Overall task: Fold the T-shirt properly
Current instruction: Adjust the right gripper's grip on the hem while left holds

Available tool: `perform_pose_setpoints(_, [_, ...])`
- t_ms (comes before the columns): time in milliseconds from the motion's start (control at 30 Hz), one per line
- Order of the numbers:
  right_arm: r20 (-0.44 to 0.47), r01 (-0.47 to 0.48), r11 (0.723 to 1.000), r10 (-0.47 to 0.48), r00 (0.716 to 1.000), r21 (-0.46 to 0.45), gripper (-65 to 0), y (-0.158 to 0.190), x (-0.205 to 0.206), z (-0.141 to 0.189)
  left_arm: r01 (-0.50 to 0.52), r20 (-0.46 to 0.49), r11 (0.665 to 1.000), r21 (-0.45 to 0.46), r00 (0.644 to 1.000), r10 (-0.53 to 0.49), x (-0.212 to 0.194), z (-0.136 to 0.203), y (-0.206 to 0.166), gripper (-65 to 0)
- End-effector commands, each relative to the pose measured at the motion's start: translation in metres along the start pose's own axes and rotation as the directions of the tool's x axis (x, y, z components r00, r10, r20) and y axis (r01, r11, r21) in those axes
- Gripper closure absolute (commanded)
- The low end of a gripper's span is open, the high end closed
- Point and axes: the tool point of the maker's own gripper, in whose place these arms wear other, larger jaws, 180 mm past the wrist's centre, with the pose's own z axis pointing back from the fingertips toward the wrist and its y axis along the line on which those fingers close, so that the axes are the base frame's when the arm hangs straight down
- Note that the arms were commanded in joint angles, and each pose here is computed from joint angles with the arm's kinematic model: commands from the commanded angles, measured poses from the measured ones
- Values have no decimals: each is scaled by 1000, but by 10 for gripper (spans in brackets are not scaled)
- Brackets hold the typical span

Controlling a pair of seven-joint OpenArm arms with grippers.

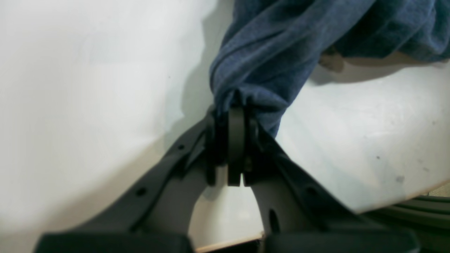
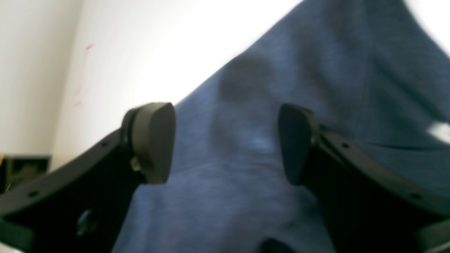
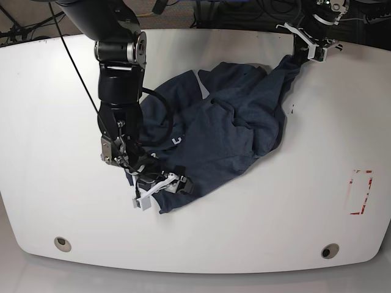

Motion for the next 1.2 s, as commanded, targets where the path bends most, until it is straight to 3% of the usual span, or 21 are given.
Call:
perform_pose_setpoints(0, [97,-30,999,31,995,-14,-441,-4,41,11,17,-62,1000,-1,998,-17,-13,3,0,0])
perform_pose_setpoints(133, [118,-7,999,13,993,-47,-439,-24,48,13,17,-65,1000,0,998,-17,-14,3,0,0])
perform_pose_setpoints(267, [79,32,996,-26,997,-78,-439,-45,36,10,16,-67,1000,0,998,-16,-14,4,0,0])
perform_pose_setpoints(400, [68,39,996,-34,997,-77,-439,-45,30,8,16,-65,1000,0,998,-16,-14,3,0,0])
perform_pose_setpoints(767, [26,72,997,-72,997,-12,-438,-12,2,-13,17,-62,1000,-1,998,-17,-13,3,0,0])
perform_pose_setpoints(1167, [43,47,998,-49,998,42,-438,17,10,-16,18,-64,1000,-1,998,-18,-13,3,0,0])
